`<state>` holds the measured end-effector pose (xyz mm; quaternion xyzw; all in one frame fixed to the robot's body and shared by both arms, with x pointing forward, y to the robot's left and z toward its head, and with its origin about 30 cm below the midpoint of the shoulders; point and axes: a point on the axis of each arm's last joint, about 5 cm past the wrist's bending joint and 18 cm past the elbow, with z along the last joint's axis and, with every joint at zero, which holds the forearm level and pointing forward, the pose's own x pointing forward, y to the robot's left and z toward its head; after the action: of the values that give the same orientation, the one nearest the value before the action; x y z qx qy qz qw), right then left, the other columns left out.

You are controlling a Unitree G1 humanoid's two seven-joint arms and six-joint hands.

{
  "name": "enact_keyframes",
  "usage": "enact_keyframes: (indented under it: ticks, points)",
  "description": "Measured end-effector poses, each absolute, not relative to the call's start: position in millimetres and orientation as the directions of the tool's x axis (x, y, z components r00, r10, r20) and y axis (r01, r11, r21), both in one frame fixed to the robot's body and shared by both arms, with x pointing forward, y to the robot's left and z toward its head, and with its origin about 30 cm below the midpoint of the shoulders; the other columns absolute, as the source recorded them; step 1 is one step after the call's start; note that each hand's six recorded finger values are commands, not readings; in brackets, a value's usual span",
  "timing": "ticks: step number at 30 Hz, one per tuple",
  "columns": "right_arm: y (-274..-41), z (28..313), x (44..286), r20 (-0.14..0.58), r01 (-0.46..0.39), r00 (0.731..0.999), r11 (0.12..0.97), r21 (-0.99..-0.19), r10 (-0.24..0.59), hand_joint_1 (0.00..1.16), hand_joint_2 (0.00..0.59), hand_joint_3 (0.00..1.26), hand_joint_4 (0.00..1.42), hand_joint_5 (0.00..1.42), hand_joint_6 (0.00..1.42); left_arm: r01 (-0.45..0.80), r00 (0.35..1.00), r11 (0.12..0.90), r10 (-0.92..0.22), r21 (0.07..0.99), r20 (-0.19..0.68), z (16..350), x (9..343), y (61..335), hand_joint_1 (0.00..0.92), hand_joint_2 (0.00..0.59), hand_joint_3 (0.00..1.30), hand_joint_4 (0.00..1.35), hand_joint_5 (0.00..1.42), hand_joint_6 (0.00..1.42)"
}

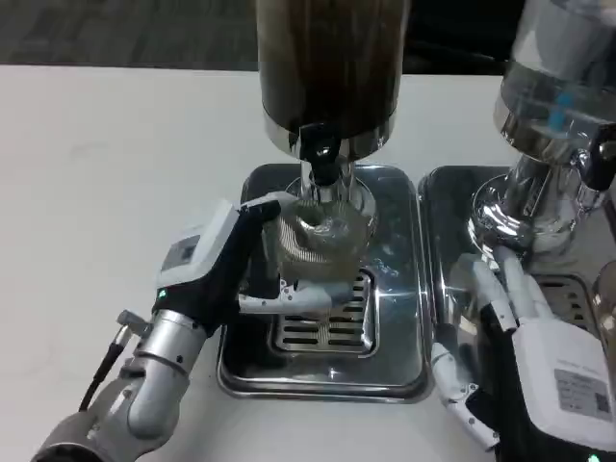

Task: Grasp the cup under the faucet to collect the drink, then remove the cup.

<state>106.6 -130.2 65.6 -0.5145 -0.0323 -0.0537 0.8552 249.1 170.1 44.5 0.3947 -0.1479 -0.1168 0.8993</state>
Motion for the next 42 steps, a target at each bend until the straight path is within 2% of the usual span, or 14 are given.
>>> enact_keyframes:
  ticks: [17,19,20,21,23,25,29,33,37,42]
  points:
    - [-129.6,66.4,103.2,0.113,0.139,0.99,0.466,-0.874,-0.085,0.14,0.506,0.11,0.0,0.07,0.27,0.106,0.911,0.623,-0.373,0.775,0.174,45.2,254.7,154.7,0.576,0.0,0.8,0.92,1.11,1.29]
    - [-129.7,66.4,103.2,0.113,0.14,0.99,0.466,-0.873,-0.085,0.14,0.506,0.11,0.0,0.07,0.27,0.1,0.912,0.624,-0.369,0.775,0.179,45.1,254.5,154.7,0.546,0.0,0.79,0.89,1.09,1.27]
    - [-129.7,66.4,103.2,0.113,0.14,0.99,0.466,-0.874,-0.085,0.14,0.506,0.11,0.0,0.07,0.27,0.099,0.912,0.625,-0.368,0.774,0.181,45.0,254.4,154.8,0.449,0.0,0.77,0.87,1.06,1.24]
    - [-129.7,66.4,103.2,0.113,0.14,0.99,0.467,-0.873,-0.085,0.14,0.506,0.11,0.0,0.07,0.27,0.091,0.912,0.624,-0.365,0.776,0.187,44.4,253.8,155.1,0.346,0.059,0.7,0.82,1.0,1.16]
    - [-130.0,66.4,103.2,0.112,0.139,0.99,0.466,-0.874,-0.085,0.14,0.506,0.11,0.0,0.07,0.27,0.073,0.911,0.614,-0.362,0.786,0.198,42.4,251.7,157.1,0.225,0.057,0.55,0.67,0.88,1.07]
    - [-130.0,66.5,103.5,0.114,0.14,0.99,0.466,-0.874,-0.084,0.14,0.506,0.11,0.0,0.07,0.27,0.065,0.916,0.623,-0.347,0.78,0.201,40.4,249.2,159.3,0.156,0.048,0.47,0.57,0.83,1.04]
    - [-130.0,67.2,105.0,0.12,0.144,0.989,0.467,-0.872,-0.082,0.14,0.506,0.11,0.0,0.07,0.27,0.06,0.918,0.641,-0.335,0.765,0.21,39.7,247.1,162.3,0.112,0.031,0.39,0.51,0.8,1.01]
    - [-129.7,67.8,106.4,0.125,0.148,0.989,0.47,-0.87,-0.08,0.14,0.506,0.11,0.0,0.07,0.27,0.05,0.919,0.653,-0.326,0.756,0.222,40.4,247.2,162.0,0.08,0.01,0.28,0.44,0.7,0.96]
    - [-129.4,67.7,106.6,0.124,0.147,0.989,0.472,-0.869,-0.08,0.14,0.506,0.11,0.0,0.07,0.27,0.046,0.917,0.662,-0.326,0.748,0.231,39.6,245.2,161.7,0.042,0.0,0.24,0.39,0.66,0.88]
    - [-129.5,67.7,108.1,0.125,0.148,0.989,0.477,-0.866,-0.079,0.14,0.506,0.11,0.0,0.06,0.27,0.036,0.907,0.684,-0.328,0.728,0.264,41.7,244.2,162.4,0.024,0.0,0.23,0.38,0.64,0.87]
